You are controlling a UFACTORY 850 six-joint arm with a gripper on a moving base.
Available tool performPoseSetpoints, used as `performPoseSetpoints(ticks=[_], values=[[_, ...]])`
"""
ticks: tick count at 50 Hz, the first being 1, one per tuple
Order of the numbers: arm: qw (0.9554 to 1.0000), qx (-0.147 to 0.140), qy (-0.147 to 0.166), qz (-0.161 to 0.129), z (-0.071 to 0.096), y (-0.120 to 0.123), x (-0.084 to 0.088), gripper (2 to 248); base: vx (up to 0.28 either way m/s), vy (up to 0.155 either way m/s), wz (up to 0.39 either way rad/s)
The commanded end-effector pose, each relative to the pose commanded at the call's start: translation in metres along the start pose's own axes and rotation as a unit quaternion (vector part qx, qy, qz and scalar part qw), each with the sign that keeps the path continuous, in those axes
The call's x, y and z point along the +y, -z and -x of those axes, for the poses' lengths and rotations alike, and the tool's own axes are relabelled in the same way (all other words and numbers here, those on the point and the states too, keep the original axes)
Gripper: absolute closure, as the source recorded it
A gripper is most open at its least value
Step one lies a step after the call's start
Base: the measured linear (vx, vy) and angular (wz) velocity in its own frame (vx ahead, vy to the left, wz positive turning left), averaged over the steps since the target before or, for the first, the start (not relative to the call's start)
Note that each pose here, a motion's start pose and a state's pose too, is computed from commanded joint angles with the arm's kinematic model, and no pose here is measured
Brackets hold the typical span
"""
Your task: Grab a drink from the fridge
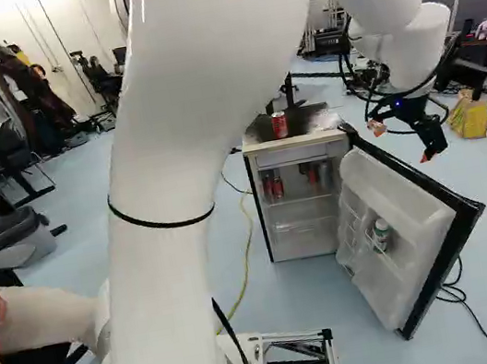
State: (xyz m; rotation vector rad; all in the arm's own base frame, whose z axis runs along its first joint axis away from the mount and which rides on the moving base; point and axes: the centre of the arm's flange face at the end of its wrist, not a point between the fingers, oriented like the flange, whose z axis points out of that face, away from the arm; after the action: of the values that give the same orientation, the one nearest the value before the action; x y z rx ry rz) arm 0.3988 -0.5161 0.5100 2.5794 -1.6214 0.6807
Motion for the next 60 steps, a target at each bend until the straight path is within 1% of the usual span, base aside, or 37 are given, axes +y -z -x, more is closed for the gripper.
performPoseSetpoints(ticks=[13,35,50,60], values=[[1.0,0.005,0.0,-0.001,-0.004,0.003,0.0,3,0.0,0.0,0.0],[0.9998,0.017,-0.011,0.002,-0.033,-0.008,0.014,3,0.0,0.0,0.0],[0.9998,0.01,-0.018,0.003,-0.05,-0.016,0.025,3,0.0,0.0,0.0],[0.9998,-0.002,-0.021,0.004,-0.062,-0.033,0.031,3,0.0,0.0,0.0]])
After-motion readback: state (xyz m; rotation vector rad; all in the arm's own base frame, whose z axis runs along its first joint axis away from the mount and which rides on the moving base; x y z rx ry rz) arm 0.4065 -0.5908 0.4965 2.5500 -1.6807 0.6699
